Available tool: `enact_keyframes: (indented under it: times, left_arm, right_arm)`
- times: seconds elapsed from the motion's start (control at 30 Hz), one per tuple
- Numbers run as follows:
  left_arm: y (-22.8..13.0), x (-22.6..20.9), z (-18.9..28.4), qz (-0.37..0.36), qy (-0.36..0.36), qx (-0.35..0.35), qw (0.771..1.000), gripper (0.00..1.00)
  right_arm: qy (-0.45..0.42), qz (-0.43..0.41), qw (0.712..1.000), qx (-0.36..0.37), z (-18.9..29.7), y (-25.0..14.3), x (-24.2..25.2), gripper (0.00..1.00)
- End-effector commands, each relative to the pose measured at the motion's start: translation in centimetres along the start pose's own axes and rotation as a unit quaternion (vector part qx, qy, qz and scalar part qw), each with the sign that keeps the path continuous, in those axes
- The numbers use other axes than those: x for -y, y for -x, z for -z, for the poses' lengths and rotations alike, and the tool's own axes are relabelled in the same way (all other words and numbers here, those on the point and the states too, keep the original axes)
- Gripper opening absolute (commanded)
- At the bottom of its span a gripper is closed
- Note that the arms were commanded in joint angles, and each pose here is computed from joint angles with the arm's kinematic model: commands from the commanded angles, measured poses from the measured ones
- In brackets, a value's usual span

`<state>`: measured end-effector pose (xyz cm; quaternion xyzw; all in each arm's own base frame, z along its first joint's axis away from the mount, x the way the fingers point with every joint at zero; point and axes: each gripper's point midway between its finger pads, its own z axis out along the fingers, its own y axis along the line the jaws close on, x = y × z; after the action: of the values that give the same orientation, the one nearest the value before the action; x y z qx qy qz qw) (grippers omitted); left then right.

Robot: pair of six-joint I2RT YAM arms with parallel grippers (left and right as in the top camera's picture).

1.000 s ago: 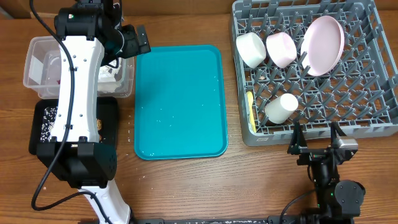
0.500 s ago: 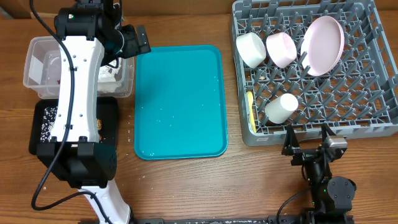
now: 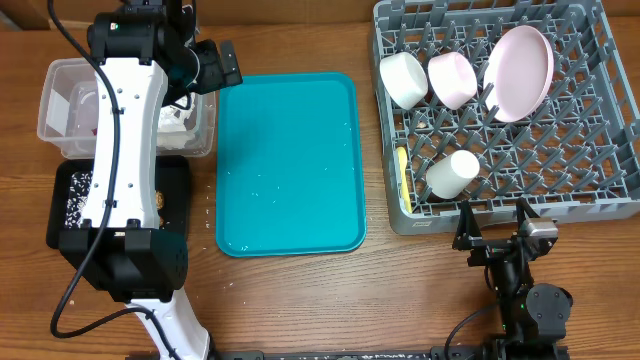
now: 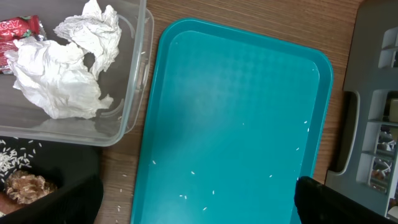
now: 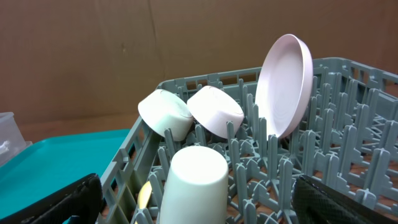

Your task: Sort waste into correct bins and load items into the dishwasher

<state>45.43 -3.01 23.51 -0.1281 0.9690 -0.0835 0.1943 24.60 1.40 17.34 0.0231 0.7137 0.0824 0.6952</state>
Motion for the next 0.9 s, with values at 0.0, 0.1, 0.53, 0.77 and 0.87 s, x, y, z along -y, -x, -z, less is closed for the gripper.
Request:
enact_keyframes:
  times: [0.0,0.1,0.53,0.77,0.87]
  left_arm:
    - [0.2,0.1,0.3,0.003,-0.002,0.006,1.0,1.0]
    - [0.2,0.1,0.3,0.003,-0.001,0.005,1.0,1.0]
    - [3.5,4.5,15.3,-0.078,-0.024,0.262,0.962,1.0]
    - [1.9,4.5,21.7,-0.118,-0.062,0.399,0.907,1.0]
    - [0.2,3.4,21.1,-0.115,-0.074,0.423,0.896,1.0]
  right_arm:
    - [0.007,-0.001,1.0,0.001,0.0,-0.2,-0.3,1.0]
    - [0.007,-0.001,1.0,0.001,0.0,-0.2,-0.3,1.0]
    - [0.007,-0.001,1.0,0.001,0.0,-0.2,-0.3,1.0]
    - [0.007,-0.001,1.0,0.001,0.0,-0.2,-0.3,1.0]
    - [0.007,-0.001,1.0,0.001,0.0,-0.2,-0.3,1.0]
